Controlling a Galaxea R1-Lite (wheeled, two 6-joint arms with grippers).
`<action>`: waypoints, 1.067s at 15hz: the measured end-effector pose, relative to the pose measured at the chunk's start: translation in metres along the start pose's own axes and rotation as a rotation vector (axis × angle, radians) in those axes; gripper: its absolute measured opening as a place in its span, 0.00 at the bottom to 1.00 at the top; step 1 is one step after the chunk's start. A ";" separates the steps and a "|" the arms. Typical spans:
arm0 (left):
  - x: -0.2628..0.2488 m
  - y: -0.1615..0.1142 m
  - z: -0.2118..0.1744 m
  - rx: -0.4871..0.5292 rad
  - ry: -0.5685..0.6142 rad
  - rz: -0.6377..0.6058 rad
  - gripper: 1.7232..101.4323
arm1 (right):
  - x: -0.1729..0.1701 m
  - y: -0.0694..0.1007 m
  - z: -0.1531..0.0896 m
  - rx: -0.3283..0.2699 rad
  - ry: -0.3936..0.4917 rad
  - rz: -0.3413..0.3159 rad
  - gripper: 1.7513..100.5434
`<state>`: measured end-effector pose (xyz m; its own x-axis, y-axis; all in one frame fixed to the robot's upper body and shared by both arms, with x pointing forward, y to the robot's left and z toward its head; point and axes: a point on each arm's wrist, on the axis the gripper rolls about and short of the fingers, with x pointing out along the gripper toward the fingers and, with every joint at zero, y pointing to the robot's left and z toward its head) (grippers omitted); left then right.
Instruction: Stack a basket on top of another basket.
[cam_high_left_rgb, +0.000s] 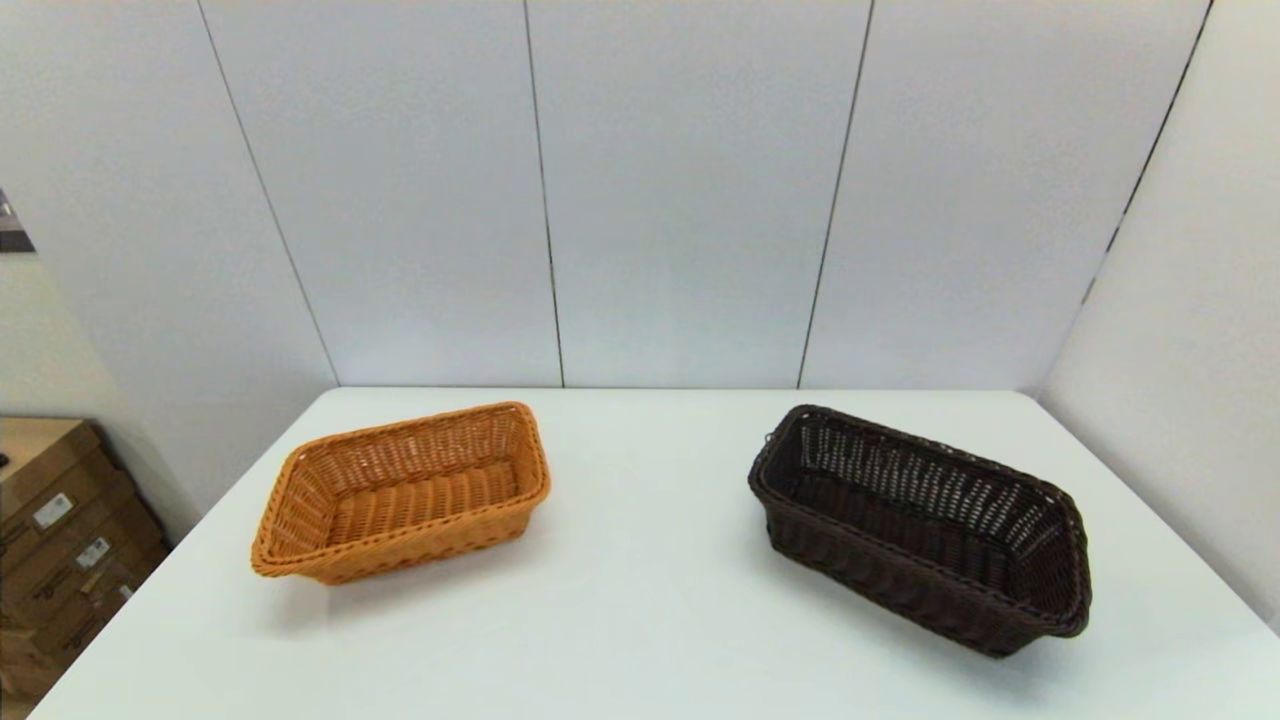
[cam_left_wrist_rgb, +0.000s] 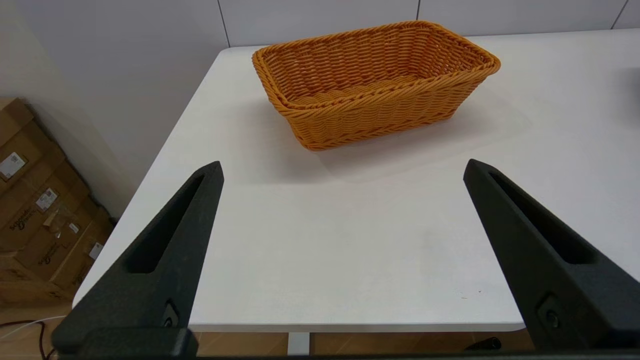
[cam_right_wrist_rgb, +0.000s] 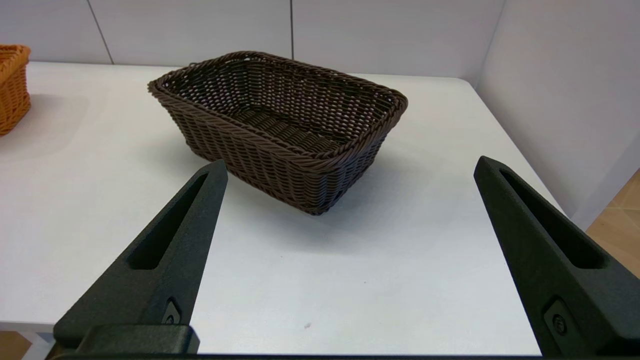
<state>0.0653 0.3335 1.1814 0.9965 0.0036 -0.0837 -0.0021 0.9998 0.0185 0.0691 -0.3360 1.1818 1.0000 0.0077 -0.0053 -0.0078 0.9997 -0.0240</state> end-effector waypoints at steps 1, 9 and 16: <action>0.000 0.000 0.000 0.000 0.000 0.000 0.96 | 0.000 0.000 0.000 0.000 0.000 0.000 0.97; 0.000 0.000 0.001 0.011 0.008 -0.007 0.96 | 0.000 0.000 0.000 0.000 0.000 0.000 0.97; -0.001 0.000 0.001 0.025 0.011 -0.012 0.96 | 0.000 0.000 0.000 0.000 0.000 0.000 0.97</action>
<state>0.0644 0.3333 1.1821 0.9954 -0.0085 -0.0950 0.0126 0.9990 0.0422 0.0690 -0.3360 1.1818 1.0000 0.0072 -0.0049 -0.0073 0.9997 -0.0240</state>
